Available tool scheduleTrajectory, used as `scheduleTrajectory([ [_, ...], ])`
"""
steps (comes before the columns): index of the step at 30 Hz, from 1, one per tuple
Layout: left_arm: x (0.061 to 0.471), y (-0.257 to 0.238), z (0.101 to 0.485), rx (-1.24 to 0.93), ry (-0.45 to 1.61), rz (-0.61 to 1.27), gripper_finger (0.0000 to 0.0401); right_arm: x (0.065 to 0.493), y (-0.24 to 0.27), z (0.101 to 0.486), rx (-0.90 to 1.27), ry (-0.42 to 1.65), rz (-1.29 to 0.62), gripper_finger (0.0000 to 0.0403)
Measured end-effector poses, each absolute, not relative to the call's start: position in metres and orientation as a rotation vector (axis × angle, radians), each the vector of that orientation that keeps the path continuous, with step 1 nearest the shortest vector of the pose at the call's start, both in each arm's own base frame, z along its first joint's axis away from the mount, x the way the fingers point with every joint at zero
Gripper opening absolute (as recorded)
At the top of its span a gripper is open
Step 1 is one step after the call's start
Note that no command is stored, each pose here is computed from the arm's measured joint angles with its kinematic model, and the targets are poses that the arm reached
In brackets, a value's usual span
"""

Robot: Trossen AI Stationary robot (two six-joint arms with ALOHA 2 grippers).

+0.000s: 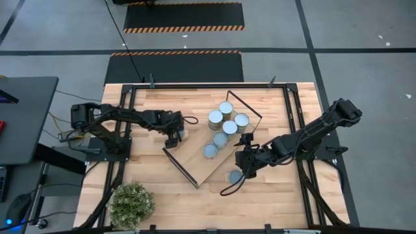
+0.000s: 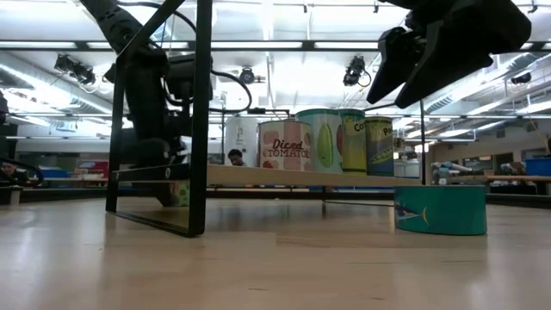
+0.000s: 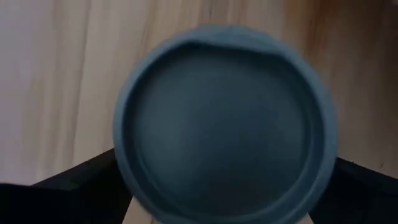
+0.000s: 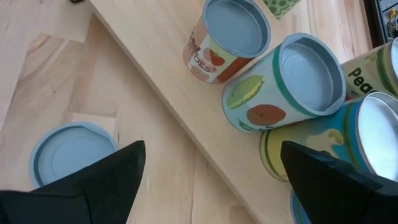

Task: Pick and place cans onto a shelf
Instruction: Put the green fruit can on the shelf aligned with the red fruit can

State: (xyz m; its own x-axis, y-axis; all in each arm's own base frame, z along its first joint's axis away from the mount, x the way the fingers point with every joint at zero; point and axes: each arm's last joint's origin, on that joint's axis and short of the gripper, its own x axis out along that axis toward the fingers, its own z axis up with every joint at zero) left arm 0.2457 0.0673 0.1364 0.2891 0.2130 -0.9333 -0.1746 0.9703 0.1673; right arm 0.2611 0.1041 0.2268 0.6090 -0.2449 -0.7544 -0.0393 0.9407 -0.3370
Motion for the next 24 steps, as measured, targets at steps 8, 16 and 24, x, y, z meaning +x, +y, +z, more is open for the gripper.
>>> scheduleTrajectory([
  [8,0.254,0.069,0.139,0.031,1.159,0.254,0.0376,0.261,0.104,0.227,-0.335,0.910,-0.122,0.0382],
  [16,0.256,0.070,0.140,0.016,1.133,0.269,0.0284,0.261,0.104,0.227,-0.337,0.910,-0.121,0.0382],
  [24,0.273,0.082,0.179,-0.004,1.157,0.279,0.0283,0.258,0.103,0.226,-0.344,0.945,-0.129,0.0382],
])
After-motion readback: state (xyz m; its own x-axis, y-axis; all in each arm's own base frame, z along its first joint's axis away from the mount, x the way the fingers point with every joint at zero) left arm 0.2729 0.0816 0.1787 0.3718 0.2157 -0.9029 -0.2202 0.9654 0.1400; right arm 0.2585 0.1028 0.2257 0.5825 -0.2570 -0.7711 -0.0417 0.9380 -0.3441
